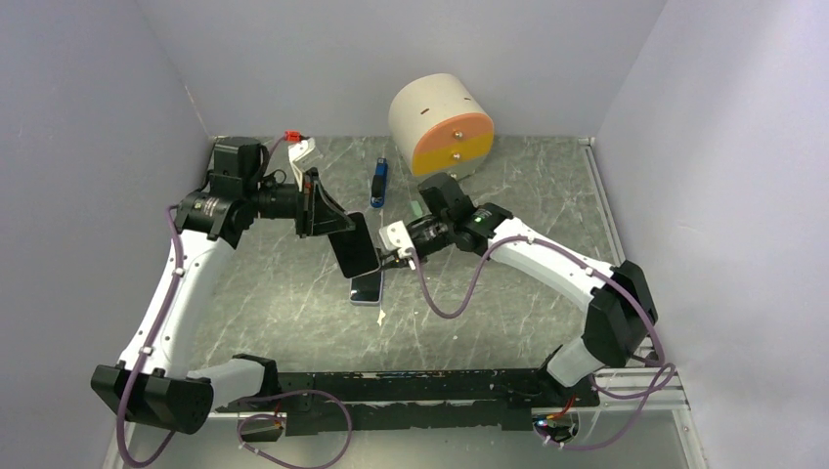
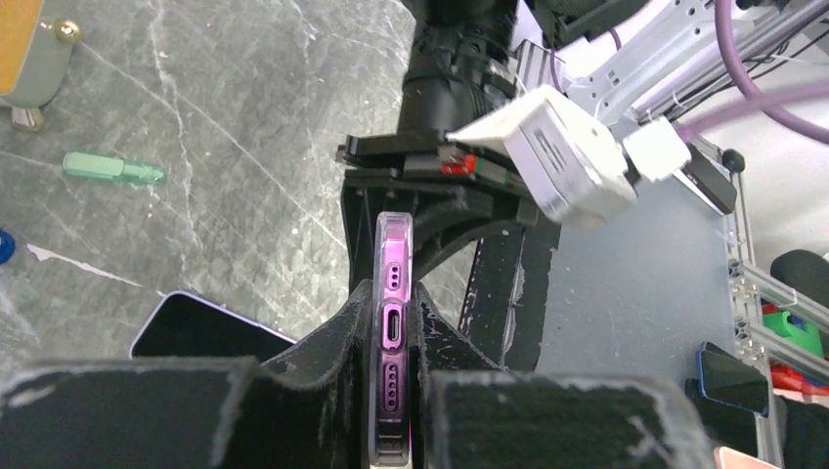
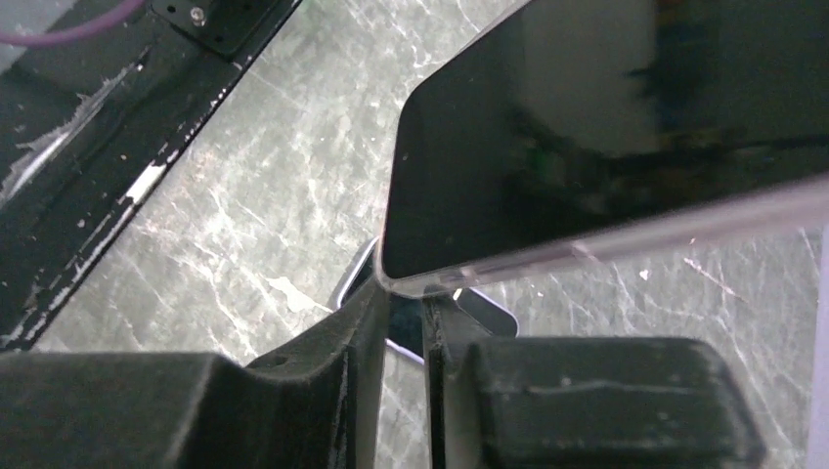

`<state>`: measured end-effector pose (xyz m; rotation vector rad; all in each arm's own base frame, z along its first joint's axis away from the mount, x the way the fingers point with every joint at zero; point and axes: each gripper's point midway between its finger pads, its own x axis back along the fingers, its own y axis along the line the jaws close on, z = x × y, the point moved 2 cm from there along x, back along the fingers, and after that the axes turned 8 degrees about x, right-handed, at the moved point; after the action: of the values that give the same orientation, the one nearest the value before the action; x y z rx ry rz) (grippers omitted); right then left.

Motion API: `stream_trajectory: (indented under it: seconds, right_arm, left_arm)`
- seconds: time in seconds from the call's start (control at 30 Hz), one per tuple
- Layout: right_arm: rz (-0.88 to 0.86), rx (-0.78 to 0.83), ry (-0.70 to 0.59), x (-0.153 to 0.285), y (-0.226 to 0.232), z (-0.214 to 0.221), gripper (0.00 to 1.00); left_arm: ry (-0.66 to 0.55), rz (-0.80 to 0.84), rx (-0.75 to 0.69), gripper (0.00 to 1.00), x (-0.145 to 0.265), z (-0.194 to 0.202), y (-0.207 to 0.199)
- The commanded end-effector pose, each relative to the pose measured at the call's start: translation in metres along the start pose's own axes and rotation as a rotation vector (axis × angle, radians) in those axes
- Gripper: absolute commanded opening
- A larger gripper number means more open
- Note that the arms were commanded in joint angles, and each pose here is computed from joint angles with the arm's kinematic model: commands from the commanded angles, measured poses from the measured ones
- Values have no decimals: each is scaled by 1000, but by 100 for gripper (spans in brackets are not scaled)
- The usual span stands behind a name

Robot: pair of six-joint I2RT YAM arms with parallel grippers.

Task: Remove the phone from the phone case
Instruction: Remove the phone case from the phone.

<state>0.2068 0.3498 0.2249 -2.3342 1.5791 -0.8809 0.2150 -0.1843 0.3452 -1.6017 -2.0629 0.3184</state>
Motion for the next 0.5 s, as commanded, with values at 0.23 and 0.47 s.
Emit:
stream_trajectory:
  seconds: [0.23,0.47]
  right_arm:
    - [30,215,24,-13,-15,-12,6]
    - [40,166,18,-12,-4,-7,33]
  left_arm:
    - [-30,120,-68,3,6,-10,-27]
    - [-66,10,-176,3,14,-5,-27]
